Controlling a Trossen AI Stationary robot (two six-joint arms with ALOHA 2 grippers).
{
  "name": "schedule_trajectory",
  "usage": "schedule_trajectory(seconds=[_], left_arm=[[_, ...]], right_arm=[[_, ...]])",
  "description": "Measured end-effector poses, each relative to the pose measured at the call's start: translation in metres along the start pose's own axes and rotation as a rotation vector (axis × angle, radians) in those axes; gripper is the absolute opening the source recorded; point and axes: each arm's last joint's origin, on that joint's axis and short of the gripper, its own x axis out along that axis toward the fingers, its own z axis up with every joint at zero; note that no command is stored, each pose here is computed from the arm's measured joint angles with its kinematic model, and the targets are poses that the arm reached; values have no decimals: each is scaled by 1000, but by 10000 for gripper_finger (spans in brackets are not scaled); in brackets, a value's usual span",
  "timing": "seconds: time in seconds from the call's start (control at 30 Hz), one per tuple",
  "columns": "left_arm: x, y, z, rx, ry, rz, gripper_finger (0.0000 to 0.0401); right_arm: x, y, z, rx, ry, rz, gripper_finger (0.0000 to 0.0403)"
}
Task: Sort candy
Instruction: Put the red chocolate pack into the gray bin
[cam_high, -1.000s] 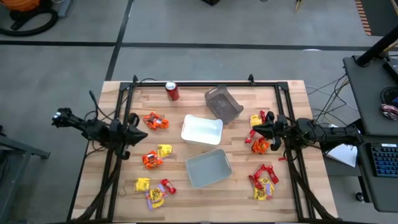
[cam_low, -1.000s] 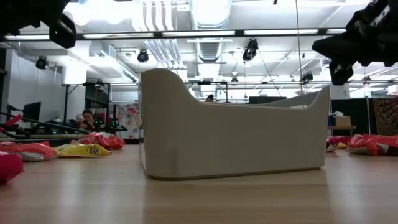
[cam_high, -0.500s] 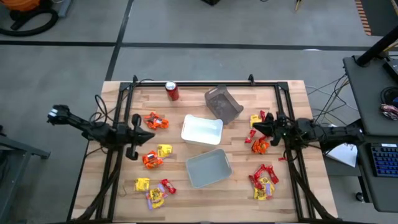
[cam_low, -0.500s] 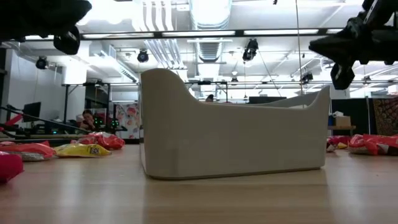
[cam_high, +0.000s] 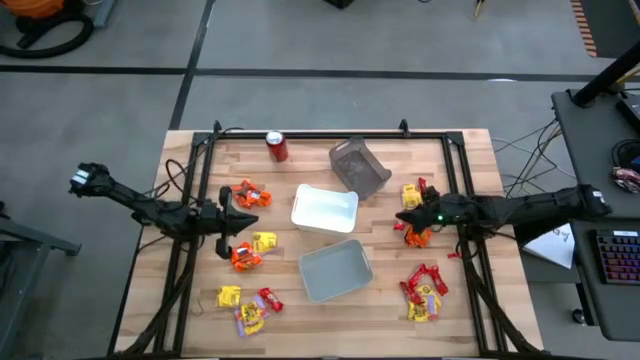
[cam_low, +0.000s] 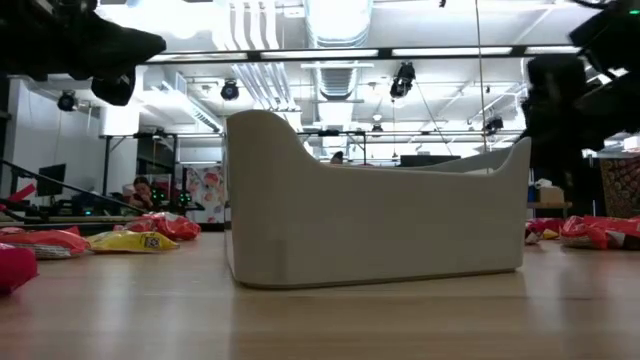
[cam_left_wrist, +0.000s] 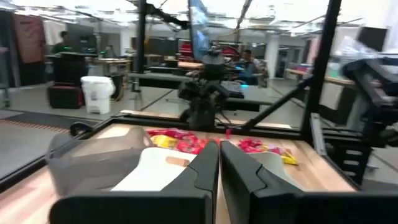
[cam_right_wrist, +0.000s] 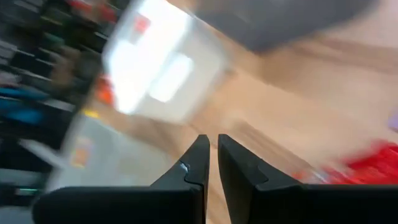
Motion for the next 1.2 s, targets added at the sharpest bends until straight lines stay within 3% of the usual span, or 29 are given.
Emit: schedule_trajectory(seconds=[0.2, 0.4, 0.63, 0.87, 1.03, 1.2], left_arm=[[0, 4, 0, -22, -8, 151, 0], [0, 4, 0, 14, -7, 162, 0], [0, 5, -1, 133, 15, 162, 0], [0, 4, -3, 77, 27, 162, 0], [1, 4, -5, 66, 43, 161, 0], [2, 4, -6, 67, 46, 161, 0]], right_arm=[[-3, 21, 16, -30, 104, -355, 27], [0, 40, 28, 31, 184, -620, 33], [17, 61, 33, 184, 274, -638, 111], [36, 57, 27, 188, 318, -733, 196], [52, 51, 21, 148, 331, -790, 208], [67, 47, 16, 120, 331, -802, 185]])
